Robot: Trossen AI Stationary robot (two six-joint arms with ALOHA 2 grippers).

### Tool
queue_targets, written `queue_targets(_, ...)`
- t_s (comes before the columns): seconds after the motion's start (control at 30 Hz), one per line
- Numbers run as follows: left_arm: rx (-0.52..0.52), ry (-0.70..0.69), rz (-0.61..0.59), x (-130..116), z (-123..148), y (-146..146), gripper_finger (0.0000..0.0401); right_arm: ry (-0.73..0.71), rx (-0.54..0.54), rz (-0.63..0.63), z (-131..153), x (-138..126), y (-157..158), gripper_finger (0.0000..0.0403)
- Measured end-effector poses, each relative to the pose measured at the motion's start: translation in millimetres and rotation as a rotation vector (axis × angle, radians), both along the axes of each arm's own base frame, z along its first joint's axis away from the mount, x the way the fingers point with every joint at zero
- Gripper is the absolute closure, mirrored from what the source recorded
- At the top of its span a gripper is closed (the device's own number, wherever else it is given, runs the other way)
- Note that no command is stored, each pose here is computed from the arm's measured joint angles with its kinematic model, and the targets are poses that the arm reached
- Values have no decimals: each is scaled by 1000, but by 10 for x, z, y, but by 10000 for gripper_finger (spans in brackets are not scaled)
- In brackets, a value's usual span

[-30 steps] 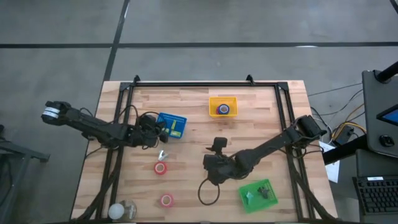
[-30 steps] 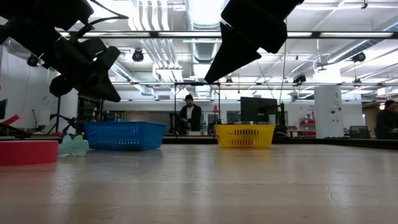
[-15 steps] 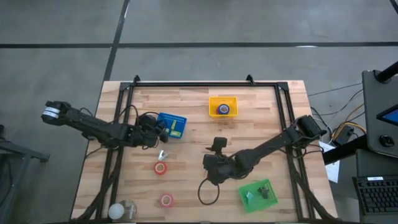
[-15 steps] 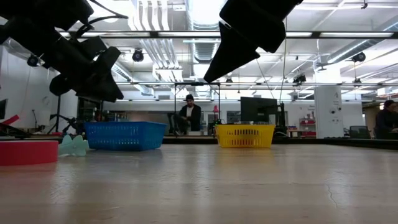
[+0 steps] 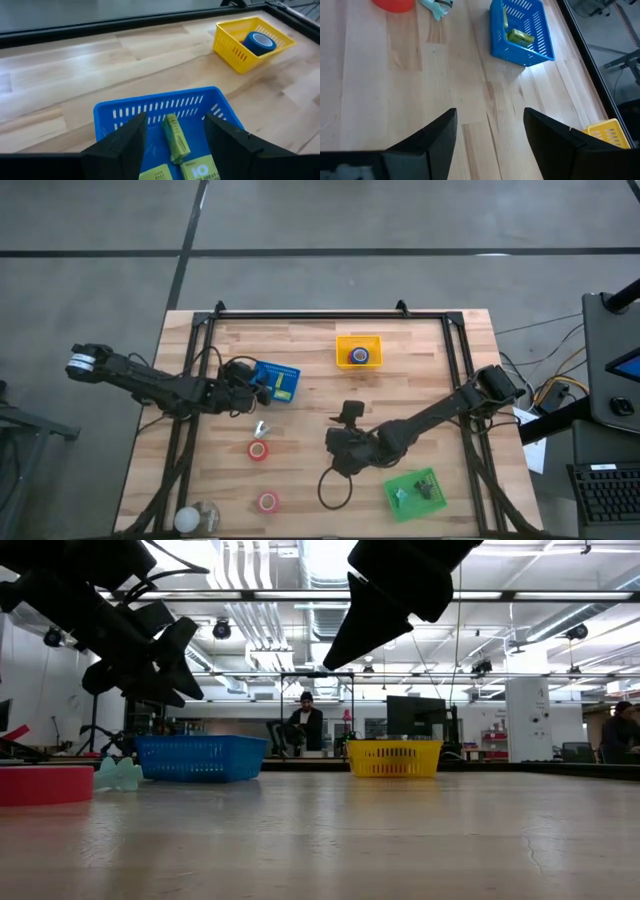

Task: Pick and place Stapler, Stapler remover, tape
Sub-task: Put the light blue staple remover into the green bin

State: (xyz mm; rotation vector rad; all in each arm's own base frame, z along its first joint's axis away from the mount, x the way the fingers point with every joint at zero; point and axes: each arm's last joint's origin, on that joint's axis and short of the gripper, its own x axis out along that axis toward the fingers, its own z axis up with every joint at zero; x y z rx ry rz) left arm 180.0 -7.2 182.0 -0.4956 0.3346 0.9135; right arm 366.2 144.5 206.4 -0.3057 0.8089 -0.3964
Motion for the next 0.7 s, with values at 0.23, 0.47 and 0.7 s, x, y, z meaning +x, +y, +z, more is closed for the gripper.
queue_targets(0.23,7,17,-50,6,44,-13,201,6,-2,-1,-22,-8,-7,175)
queue_targets(0.47,-37,-5,-153,26,112,-131,202,3,-3,2,-29,-7,-6,182)
queue_targets(0.7,-44,-43,-213,33,145,-251,204,-2,0,1,-27,-4,-5,182)
